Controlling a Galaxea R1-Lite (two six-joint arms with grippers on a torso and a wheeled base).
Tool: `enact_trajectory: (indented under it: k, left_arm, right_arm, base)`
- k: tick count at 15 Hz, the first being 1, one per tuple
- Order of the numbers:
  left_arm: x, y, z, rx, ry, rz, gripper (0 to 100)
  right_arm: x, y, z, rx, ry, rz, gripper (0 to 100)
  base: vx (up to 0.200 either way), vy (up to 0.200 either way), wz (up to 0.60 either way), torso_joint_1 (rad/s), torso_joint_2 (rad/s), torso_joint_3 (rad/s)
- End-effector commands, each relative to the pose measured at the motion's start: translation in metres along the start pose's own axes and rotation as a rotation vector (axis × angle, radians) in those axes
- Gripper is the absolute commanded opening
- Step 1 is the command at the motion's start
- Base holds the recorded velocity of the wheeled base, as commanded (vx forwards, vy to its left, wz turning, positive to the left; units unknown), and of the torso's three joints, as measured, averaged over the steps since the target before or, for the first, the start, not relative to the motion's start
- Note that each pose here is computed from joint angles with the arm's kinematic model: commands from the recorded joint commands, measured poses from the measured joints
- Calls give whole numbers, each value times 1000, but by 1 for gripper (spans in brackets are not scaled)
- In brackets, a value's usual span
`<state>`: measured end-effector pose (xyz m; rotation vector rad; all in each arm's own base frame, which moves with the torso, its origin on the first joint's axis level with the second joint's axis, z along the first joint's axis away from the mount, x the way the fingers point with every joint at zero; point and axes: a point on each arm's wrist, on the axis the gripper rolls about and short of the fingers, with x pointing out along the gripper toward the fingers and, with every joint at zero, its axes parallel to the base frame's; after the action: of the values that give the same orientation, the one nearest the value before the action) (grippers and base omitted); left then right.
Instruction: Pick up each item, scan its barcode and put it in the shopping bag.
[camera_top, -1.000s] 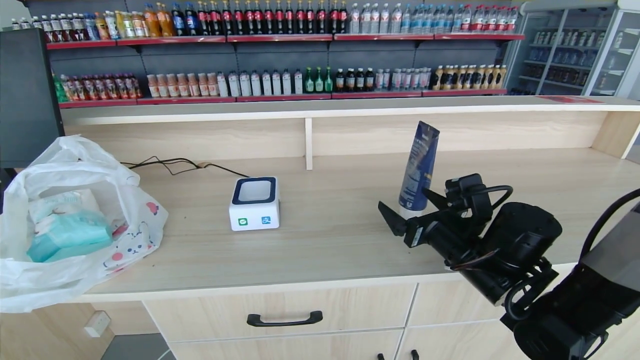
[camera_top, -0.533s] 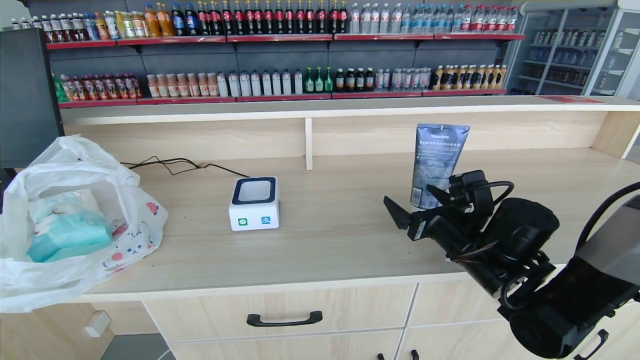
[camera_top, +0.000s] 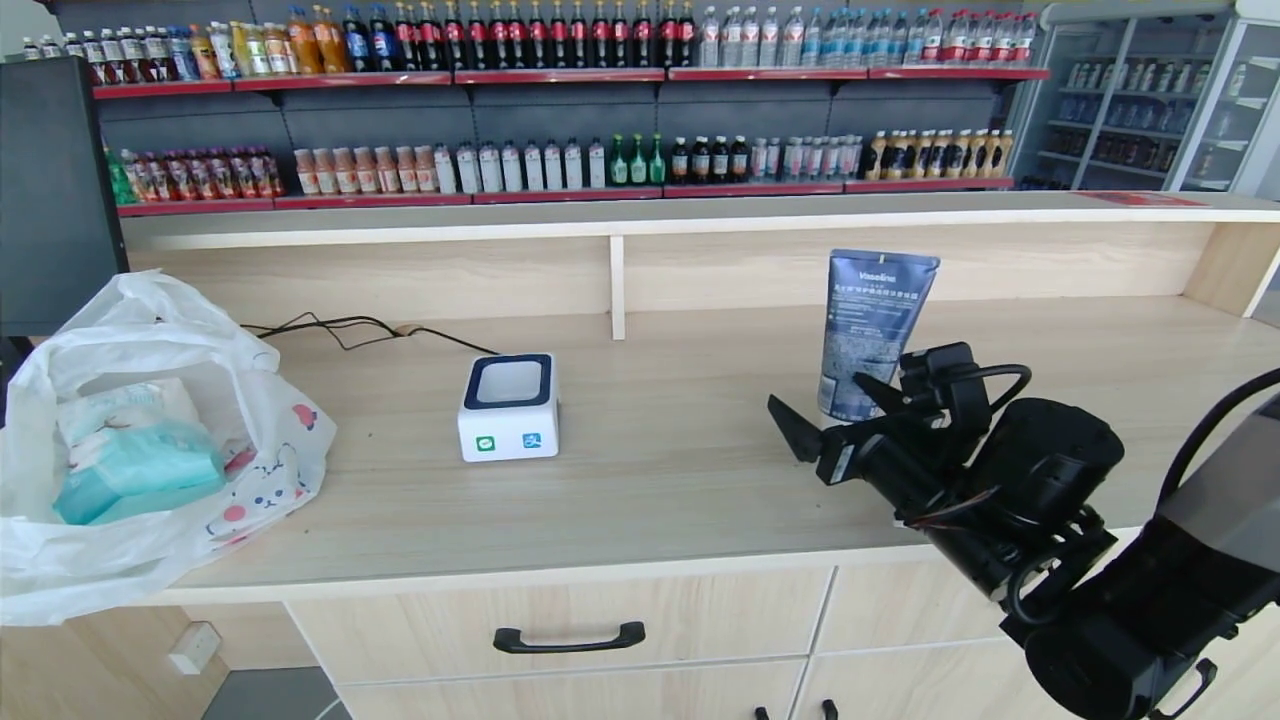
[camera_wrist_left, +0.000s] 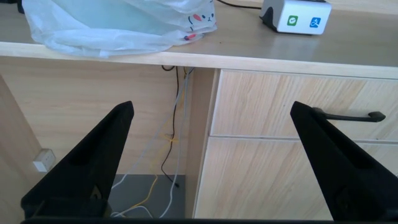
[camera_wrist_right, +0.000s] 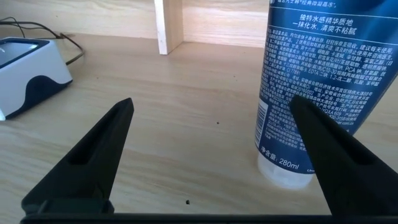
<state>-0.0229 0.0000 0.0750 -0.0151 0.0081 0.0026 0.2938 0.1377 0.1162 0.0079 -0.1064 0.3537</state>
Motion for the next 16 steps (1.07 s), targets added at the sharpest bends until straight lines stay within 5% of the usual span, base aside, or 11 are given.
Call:
enact_trajectory:
  k: [1, 9, 12, 16]
  left_arm:
    - [0, 0, 0, 0, 1, 1, 100]
    - [0, 0, 0, 0, 1, 1, 100]
    - [0, 0, 0, 0, 1, 1, 100]
    - [0, 0, 0, 0, 1, 1, 100]
  right_arm:
    - [-5, 1, 4, 1, -5, 4, 100]
    - [-39, -8, 21, 0, -6, -13, 100]
    - [-46, -32, 25, -14, -8, -80, 100]
    - [-54, -64, 22, -75, 11, 49, 100]
  base:
    - [0, 0, 0, 0, 0, 0]
    - [0, 0, 0, 0, 0, 0]
    - [0, 0, 0, 0, 0, 0]
    - [0, 0, 0, 0, 0, 0]
